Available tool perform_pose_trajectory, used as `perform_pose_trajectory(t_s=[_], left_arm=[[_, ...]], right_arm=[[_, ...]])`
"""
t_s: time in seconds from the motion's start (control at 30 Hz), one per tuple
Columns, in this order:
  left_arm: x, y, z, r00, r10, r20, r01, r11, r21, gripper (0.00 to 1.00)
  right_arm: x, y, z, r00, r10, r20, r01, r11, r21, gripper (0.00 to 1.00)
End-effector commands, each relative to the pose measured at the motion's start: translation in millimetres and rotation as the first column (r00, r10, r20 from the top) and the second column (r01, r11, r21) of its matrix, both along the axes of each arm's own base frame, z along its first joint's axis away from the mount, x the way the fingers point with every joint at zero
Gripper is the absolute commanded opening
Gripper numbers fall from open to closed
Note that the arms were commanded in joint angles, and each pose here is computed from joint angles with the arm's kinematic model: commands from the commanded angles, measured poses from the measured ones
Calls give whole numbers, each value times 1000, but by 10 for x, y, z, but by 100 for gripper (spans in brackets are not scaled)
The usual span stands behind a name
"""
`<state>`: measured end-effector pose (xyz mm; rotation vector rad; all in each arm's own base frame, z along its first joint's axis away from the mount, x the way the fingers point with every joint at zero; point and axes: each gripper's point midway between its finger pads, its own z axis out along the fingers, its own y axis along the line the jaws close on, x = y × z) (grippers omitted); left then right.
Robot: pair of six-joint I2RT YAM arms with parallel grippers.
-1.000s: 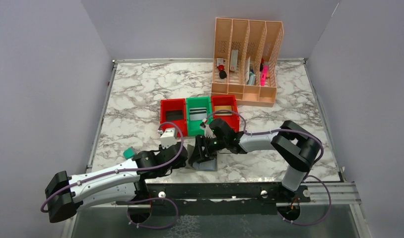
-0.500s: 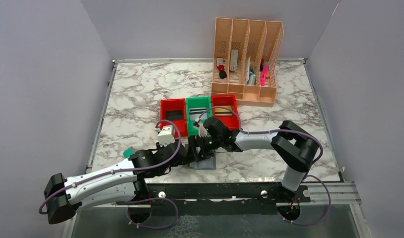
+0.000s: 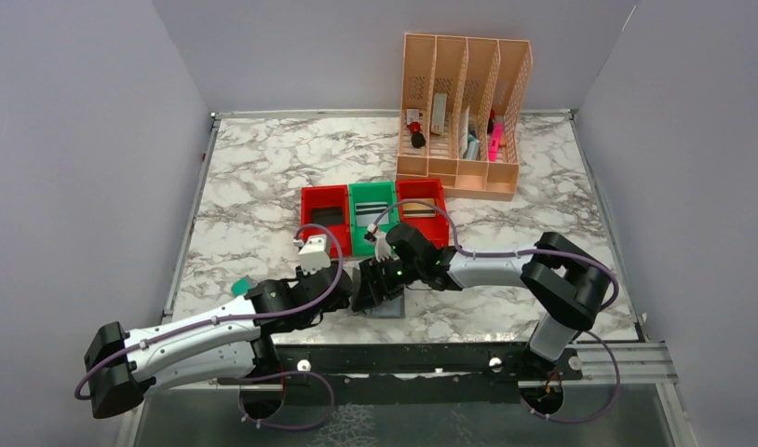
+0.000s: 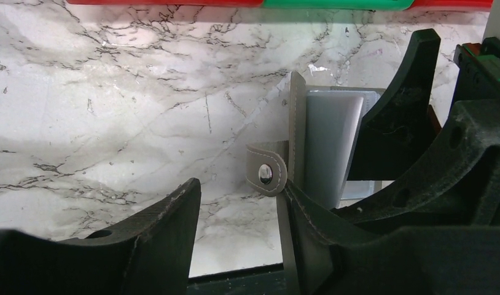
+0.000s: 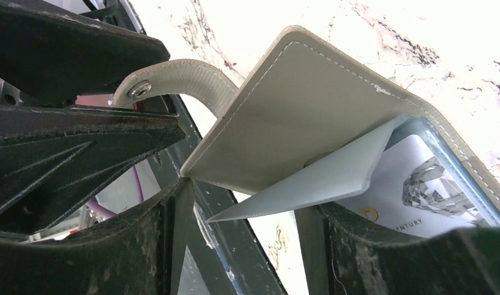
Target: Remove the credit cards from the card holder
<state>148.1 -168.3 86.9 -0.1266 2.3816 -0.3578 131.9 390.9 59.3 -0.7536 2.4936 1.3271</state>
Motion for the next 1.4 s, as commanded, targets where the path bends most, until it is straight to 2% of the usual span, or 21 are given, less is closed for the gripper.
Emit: perform_pose_trajectory(t_s=[0.0,0.37,0.57,0.73,0.87,0.93,1.0,1.07,1.23,1.37], left_arm=[[64,-93,81,999,-15,32,15,1000,-21,51],[46,-166,-122,999,-51,7,51,999,0,38],[27,-212,-201,997,-79,-13,79,997,14,30],[17,-192,-276,997,-71,-26,72,997,29,23],[5,-196,-305,997,-73,-32,74,997,24,20],[-6,-199,-320,997,-72,-37,73,997,18,19],[-19,-205,-339,997,-71,-44,71,997,10,18],[-24,-231,-348,996,-76,-46,76,997,-3,18],[-37,-258,-371,995,-85,-55,84,996,-11,16],[-62,-241,-395,995,-78,-63,77,997,-20,14]], right_arm=[[-27,25,87,999,30,41,-32,998,47,63],[20,28,289,995,2,96,-12,995,103,69],[56,83,320,997,-37,67,28,991,129,59],[134,89,332,993,-107,56,99,986,137,42],[204,60,296,985,-167,53,160,980,119,36],[222,50,303,981,-186,54,178,976,128,36],[211,70,326,983,-175,55,165,975,145,42],[200,94,328,986,-162,46,154,977,145,44],[185,164,388,988,-153,23,146,969,200,41],[214,213,314,989,-151,6,147,974,172,38]])
